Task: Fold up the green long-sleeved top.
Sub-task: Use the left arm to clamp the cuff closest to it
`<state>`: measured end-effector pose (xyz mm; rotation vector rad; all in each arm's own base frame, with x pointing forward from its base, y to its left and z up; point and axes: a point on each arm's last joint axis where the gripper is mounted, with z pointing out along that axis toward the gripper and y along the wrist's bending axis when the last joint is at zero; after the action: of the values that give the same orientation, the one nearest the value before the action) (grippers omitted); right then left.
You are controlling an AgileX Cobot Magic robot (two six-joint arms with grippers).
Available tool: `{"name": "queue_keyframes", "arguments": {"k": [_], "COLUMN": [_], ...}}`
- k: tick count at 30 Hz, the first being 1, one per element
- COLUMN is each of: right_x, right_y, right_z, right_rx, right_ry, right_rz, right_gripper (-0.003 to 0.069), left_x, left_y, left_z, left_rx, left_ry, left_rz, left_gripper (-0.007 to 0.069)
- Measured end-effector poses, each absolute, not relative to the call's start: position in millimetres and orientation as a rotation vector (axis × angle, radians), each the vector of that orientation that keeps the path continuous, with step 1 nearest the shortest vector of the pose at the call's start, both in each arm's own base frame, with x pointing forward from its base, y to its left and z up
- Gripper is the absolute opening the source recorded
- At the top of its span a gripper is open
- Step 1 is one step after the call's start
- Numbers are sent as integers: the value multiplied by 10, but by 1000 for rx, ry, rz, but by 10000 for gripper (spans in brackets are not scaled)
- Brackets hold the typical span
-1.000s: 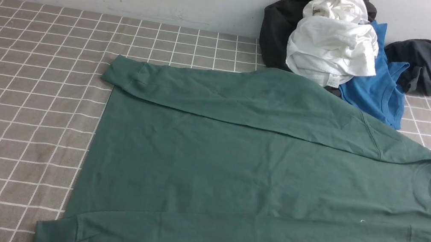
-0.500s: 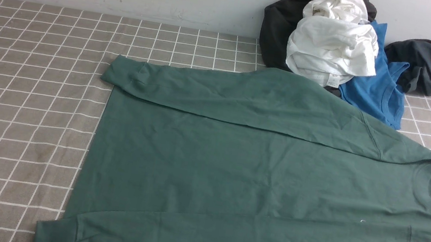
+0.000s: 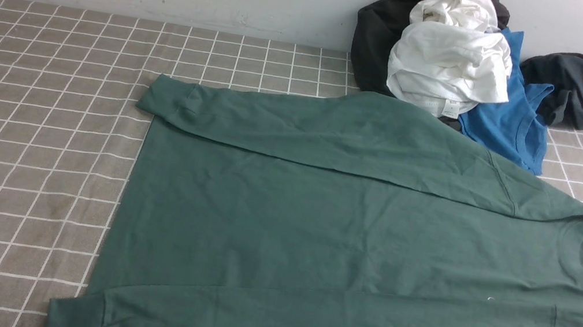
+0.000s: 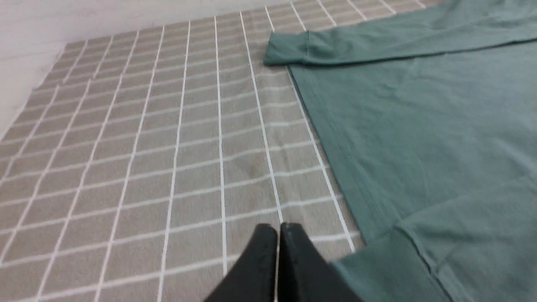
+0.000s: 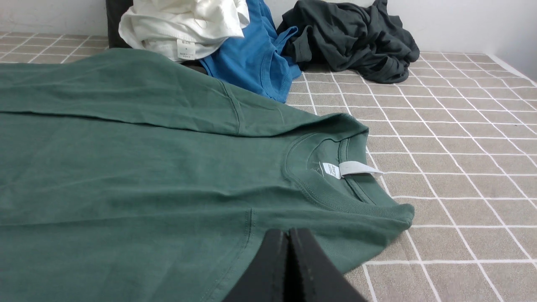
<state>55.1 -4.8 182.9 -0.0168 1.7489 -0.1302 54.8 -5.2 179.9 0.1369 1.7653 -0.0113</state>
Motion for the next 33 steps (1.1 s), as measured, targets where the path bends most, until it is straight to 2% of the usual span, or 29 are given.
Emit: {"name": "queue_keyframes", "arguments": {"k": [2, 6, 11, 14, 16, 17, 19, 20, 22, 23, 26, 28, 30, 31, 33], "right_x": [558, 558, 474, 401, 389, 375, 369, 359, 352, 366, 496, 654, 884, 908, 1124], "right_y": [-47, -33, -10, 4, 6, 12, 17, 36, 44, 49, 27, -13, -57, -62, -81], "right_z": [1861, 2111, 2384, 2508, 2524, 2545, 2578, 2714, 2857, 3040, 3400, 3513, 3541, 3522, 3378], "right_rx": [-21, -28, 4, 35, 43, 46, 40, 7, -13, -38, -67, -64, -58, -56, -38], "right_ry": [1706, 1428, 1112, 953, 930, 905, 904, 916, 927, 960, 1097, 1234, 1401, 1422, 1644], "right_rz": [-134, -134, -66, 21, 45, 67, 67, 44, 22, -12, -95, -144, -176, -178, -162], "right_gripper": [-10, -10, -10, -10, -10, -10, -10, -10, -10, -10, -10, -10, -10, -10, -10], "left_x": [562, 556, 497, 420, 402, 376, 373, 371, 411, 469, 764, 1060, 1350, 1376, 1644], "left_y": [-47, -36, -22, -9, -10, -21, -27, -30, -32, -35, -53, -75, -109, -113, -171], "left_z": [1889, 2119, 2331, 2477, 2510, 2631, 2741, 3026, 3201, 3437, 3638, 3585, 3402, 3375, 3009], "left_rx": [128, 101, 63, -12, -24, -16, -5, 15, 29, 46, 71, 68, 44, 40, 2], "left_ry": [1665, 1413, 1172, 992, 959, 950, 981, 1031, 1109, 1176, 1374, 1564, 1797, 1822, 2131], "left_rz": [-4, 7, -3, -103, -131, -148, -140, -111, -87, -60, -31, -43, -88, -94, -165], "left_gripper": [-7, -7, -7, -7, -7, -7, -7, -7, -7, -7, -7, -7, -7, -7, -7]}}
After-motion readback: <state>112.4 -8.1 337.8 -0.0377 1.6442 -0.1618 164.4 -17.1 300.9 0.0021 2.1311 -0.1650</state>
